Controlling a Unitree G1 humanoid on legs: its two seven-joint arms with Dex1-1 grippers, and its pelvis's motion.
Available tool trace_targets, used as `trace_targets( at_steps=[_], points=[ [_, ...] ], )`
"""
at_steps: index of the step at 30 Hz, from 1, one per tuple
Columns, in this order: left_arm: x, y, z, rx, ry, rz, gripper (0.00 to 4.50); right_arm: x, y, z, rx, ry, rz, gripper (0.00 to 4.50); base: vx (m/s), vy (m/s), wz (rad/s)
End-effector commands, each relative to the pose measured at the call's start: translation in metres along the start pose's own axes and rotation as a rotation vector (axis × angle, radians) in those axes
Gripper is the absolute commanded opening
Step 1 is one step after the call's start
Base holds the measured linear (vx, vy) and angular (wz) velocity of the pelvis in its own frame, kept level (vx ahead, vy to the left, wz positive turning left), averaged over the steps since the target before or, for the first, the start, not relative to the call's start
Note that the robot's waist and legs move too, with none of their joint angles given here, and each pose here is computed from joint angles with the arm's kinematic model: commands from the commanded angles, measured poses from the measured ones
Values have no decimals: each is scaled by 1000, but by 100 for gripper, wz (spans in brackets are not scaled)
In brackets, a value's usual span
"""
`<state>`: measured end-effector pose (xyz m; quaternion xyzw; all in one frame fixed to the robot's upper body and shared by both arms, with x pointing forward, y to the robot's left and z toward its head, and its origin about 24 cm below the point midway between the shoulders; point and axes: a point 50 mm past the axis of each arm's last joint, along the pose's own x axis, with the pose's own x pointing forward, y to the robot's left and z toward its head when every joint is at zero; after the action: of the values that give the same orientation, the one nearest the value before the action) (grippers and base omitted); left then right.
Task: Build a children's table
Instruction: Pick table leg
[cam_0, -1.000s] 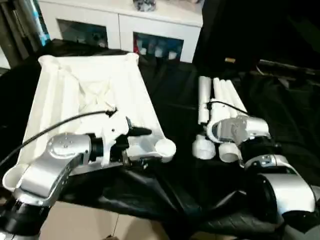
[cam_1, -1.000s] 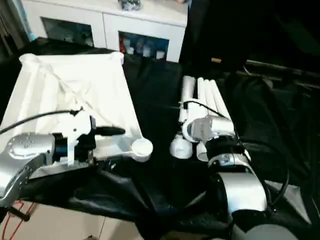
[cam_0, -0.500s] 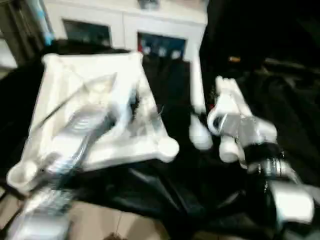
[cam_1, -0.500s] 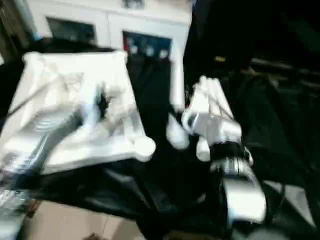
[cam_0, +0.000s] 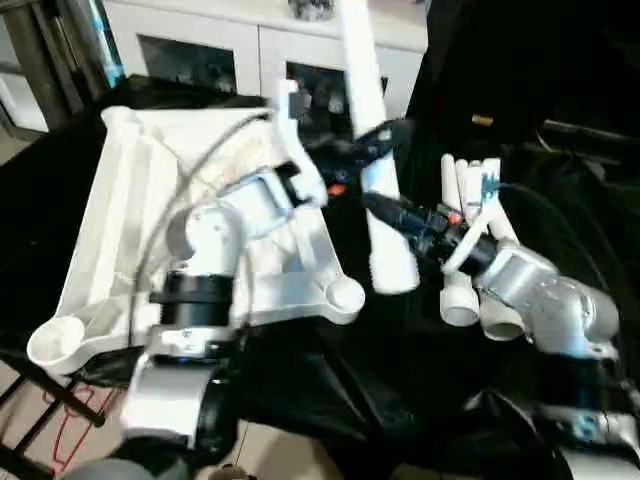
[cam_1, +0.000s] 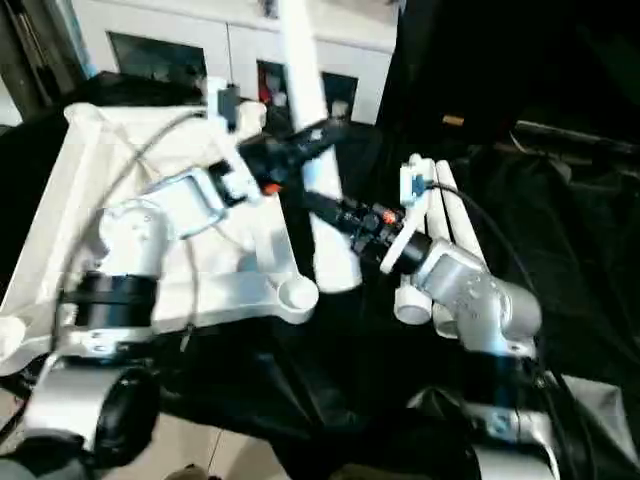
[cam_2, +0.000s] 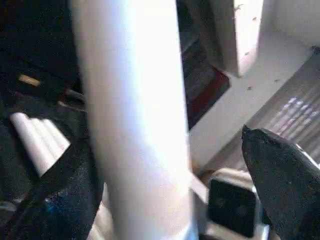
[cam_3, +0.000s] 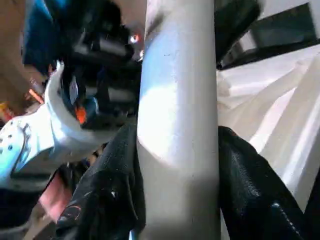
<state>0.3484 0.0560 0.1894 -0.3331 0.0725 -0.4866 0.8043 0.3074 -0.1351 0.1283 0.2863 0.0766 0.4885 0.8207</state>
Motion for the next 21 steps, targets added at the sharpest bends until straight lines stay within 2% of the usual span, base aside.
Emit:
trace_targets(
  at_steps=[1, 4, 6, 9, 20, 21],
  points=[
    [5, -12, 8, 1, -14, -49, 450, 0, 3, 1, -22, 20, 2, 184, 0, 0, 0],
    [4, -10, 7, -6, -11, -25, 450, 1, 2, -2, -48, 45, -24, 184, 0, 0, 0],
    [4, -9, 7, -6, -11, -4, 421, 2, 2, -2, -57, 51, -30, 184, 0, 0, 0],
    [2, -10, 6, -29, -12, 3, 401, 3, 5, -1, -57, 47, -20, 184, 0, 0, 0],
    [-6, -5, 4, 11, -17, 52, 320, 4, 5, -2, -58, 41, -22, 184, 0, 0, 0],
    [-6, -5, 4, 14, -17, 60, 303, 4, 5, -2, -59, 41, -25, 184, 0, 0, 0]
  ],
)
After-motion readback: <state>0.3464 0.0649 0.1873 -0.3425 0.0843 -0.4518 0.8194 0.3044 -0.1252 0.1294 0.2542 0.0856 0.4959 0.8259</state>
